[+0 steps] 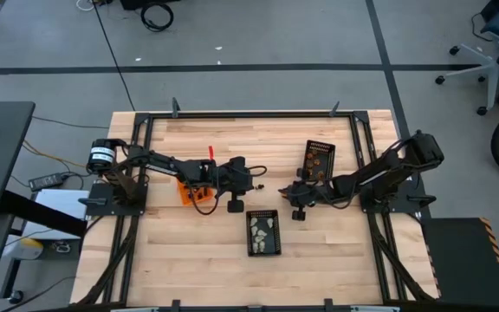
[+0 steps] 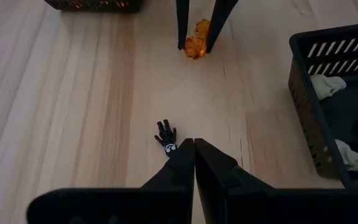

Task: Sort Halloween decoration
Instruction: Put the orange pumpkin toy into the top black bin

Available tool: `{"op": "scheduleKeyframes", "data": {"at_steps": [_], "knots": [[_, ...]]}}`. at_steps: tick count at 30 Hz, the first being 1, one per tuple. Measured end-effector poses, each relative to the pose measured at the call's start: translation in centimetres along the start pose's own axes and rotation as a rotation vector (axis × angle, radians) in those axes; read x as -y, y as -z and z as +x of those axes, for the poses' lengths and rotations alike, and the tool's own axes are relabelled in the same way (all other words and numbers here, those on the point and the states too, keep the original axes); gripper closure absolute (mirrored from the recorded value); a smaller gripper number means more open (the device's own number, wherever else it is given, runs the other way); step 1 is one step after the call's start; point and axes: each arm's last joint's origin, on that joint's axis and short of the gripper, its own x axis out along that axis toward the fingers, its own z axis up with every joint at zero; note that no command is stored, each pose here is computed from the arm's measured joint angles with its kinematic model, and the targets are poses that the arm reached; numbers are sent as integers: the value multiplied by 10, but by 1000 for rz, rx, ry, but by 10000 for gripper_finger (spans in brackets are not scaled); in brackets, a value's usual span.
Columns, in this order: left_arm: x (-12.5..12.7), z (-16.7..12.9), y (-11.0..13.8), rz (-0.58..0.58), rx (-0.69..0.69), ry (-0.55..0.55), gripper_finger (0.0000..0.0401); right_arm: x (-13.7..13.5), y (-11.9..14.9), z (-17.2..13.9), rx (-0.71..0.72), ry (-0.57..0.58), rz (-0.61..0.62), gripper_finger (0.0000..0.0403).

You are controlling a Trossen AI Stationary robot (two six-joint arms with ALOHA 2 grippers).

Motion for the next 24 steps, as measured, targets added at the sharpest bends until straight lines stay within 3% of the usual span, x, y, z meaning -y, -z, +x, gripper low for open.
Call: {"op": "scheduleKeyframes", "data": {"at_steps": [5, 13, 17, 24], "knots": [[0, 0, 0, 1, 0, 0, 385, 4, -6, -11, 27, 50, -1, 296], [0, 0, 0, 3, 0, -1, 385, 18, -11, -41, 53, 381, 42, 296], [0, 0, 0, 3, 0, -1, 385, 26, -8, -56, 63, 523, 124, 296], [0, 0, 0, 4, -1, -1, 385, 45, 13, -69, -23, 671, 335, 296]]}}
